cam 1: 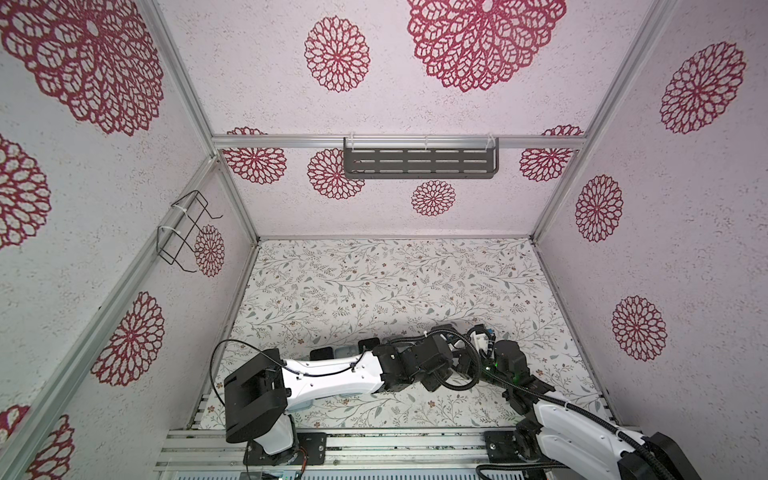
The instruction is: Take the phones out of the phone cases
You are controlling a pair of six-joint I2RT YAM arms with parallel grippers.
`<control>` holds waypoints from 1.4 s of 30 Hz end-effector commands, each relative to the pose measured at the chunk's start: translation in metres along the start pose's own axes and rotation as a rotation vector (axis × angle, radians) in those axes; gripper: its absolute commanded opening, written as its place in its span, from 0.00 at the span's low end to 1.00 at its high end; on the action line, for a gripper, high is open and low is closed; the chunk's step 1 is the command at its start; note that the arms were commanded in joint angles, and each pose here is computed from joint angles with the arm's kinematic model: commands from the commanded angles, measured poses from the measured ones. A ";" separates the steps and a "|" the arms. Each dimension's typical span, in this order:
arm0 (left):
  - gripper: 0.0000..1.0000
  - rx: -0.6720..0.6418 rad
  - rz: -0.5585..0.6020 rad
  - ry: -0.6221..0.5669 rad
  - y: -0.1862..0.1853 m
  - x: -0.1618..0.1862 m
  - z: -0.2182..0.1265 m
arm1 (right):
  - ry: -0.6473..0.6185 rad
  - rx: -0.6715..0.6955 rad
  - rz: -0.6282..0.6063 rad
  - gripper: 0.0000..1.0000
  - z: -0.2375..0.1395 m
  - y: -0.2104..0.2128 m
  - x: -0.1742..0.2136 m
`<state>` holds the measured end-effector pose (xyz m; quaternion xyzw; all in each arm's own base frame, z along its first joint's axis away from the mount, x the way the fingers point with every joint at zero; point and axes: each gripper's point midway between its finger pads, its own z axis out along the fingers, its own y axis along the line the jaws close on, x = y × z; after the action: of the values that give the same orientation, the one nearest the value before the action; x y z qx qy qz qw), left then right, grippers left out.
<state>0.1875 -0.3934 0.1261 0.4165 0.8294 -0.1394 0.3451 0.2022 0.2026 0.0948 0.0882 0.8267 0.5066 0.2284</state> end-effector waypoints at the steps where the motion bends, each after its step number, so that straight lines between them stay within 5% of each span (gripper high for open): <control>1: 0.60 -0.092 0.054 -0.047 0.007 -0.011 0.003 | -0.051 -0.127 -0.051 0.00 -0.005 0.035 -0.015; 12: 0.42 -0.186 0.121 -0.119 0.004 -0.022 0.009 | -0.044 -0.167 -0.041 0.00 -0.008 0.041 -0.012; 27: 0.00 -0.164 0.112 -0.134 -0.013 -0.025 0.020 | -0.036 -0.176 -0.022 0.00 -0.008 0.040 -0.010; 42: 0.00 -0.337 0.023 -0.119 -0.003 -0.032 -0.017 | -0.029 0.009 0.035 0.00 -0.008 -0.002 -0.002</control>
<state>0.2016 -0.4011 0.1392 0.3777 0.8140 -0.0172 0.4410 0.1947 0.1969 0.0882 0.1194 0.8246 0.5124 0.2081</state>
